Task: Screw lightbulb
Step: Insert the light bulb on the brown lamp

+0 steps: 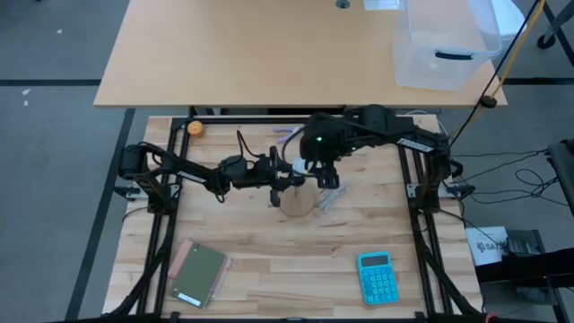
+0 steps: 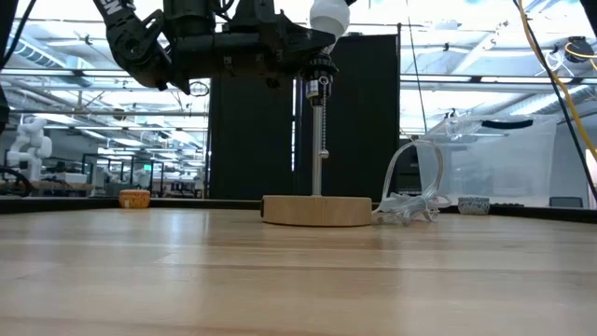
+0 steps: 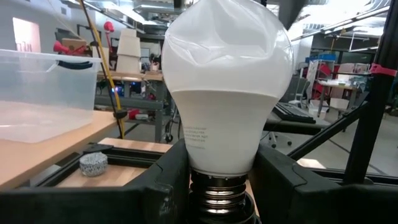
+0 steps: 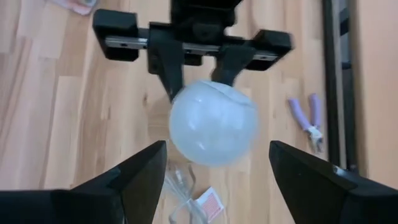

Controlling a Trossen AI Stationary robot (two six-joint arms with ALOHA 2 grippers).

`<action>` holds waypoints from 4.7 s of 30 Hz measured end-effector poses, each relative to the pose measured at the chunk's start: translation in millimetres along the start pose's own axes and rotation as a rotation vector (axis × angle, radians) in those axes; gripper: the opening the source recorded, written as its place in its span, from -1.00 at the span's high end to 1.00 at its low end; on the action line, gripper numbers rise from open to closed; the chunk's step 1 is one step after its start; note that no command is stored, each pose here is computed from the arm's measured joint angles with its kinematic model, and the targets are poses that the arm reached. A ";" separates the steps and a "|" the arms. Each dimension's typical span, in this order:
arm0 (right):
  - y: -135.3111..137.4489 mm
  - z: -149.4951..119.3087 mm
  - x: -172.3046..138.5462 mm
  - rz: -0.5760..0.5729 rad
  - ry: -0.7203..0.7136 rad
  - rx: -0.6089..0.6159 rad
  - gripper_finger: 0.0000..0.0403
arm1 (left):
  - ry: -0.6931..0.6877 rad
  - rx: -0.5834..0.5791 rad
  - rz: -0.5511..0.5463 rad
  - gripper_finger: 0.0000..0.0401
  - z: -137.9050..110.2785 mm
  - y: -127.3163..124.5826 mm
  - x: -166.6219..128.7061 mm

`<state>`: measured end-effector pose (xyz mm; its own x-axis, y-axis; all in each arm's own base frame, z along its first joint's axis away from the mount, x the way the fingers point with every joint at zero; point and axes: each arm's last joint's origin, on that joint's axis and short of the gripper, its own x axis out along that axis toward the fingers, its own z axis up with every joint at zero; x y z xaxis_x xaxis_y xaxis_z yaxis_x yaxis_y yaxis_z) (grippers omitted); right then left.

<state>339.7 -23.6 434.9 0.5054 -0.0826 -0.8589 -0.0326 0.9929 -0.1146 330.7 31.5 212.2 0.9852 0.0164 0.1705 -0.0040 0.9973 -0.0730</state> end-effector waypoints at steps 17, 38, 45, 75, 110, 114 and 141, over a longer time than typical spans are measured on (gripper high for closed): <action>-1.7 10.5 34.5 0.050 0.042 -0.058 -0.35 | 0.016 -0.005 0.004 0.34 -1.9 0.8 -0.4; -3.1 17.9 49.0 0.079 0.015 -0.030 -0.28 | 0.022 -0.009 -0.005 0.13 -2.6 0.6 -0.2; -2.1 15.1 48.8 0.079 0.048 0.001 -0.28 | 0.027 -0.010 -0.004 0.12 -3.4 0.8 -0.1; 6.6 9.6 47.7 0.101 0.116 0.045 -0.28 | 0.028 -0.009 -0.004 0.11 -2.8 4.2 -0.6; 9.0 11.7 47.8 0.099 0.097 0.055 -0.28 | 0.075 -0.017 -0.081 -0.47 -4.1 6.5 -1.9; 9.0 11.7 47.8 0.098 0.098 0.055 -0.28 | 0.074 -0.014 -0.080 -0.49 -0.9 6.2 -2.6; 8.4 12.5 47.9 0.091 0.088 0.045 -0.28 | 0.097 0.161 0.021 -0.50 47.0 -9.4 -70.2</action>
<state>374.5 -18.1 399.0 0.4240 0.0031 -0.9057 -0.0355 0.9993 -0.0132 253.5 24.4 247.1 0.9965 0.0380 0.0742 -0.0442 0.9955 0.0838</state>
